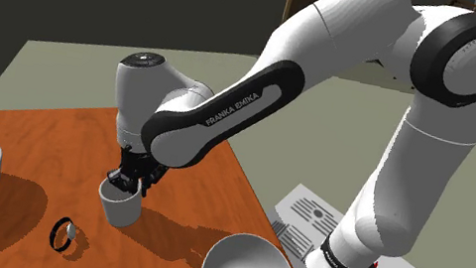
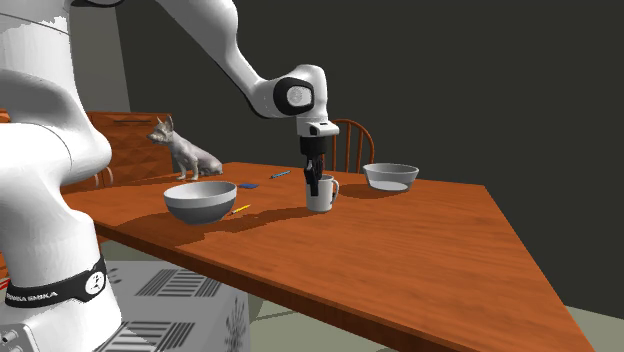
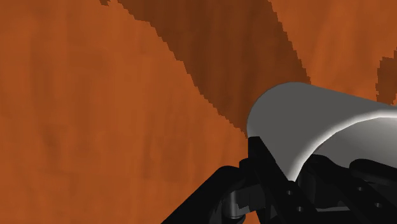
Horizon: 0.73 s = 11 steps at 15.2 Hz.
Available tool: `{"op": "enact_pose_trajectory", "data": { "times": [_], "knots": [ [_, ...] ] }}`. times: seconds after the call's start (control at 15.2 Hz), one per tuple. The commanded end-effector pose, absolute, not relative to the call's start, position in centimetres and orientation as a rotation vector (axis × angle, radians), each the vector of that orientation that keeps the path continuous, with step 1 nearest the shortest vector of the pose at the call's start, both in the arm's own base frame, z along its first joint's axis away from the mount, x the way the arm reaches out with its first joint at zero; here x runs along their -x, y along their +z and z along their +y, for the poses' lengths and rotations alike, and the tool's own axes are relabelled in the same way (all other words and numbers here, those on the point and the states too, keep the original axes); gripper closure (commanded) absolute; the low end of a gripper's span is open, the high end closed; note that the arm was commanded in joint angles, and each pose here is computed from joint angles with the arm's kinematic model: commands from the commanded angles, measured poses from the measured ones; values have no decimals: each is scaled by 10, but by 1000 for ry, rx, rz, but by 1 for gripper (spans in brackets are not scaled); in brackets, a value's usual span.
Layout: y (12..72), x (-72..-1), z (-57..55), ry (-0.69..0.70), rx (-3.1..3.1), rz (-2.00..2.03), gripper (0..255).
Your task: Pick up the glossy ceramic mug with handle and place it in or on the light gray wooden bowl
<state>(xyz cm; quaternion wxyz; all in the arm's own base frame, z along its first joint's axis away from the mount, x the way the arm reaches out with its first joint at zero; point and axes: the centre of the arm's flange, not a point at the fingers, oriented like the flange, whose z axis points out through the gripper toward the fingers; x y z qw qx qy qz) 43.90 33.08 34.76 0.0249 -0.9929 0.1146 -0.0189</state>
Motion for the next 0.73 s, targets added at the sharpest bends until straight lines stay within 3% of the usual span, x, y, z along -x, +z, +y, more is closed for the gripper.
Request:
{"op": "enact_pose_trajectory", "data": {
  "times": [0.0,0.66],
  "knots": [
    [348,-439,331,-59,3071,354,255],
    [379,-439,331,-59,3071,354,255]
  ]
}}
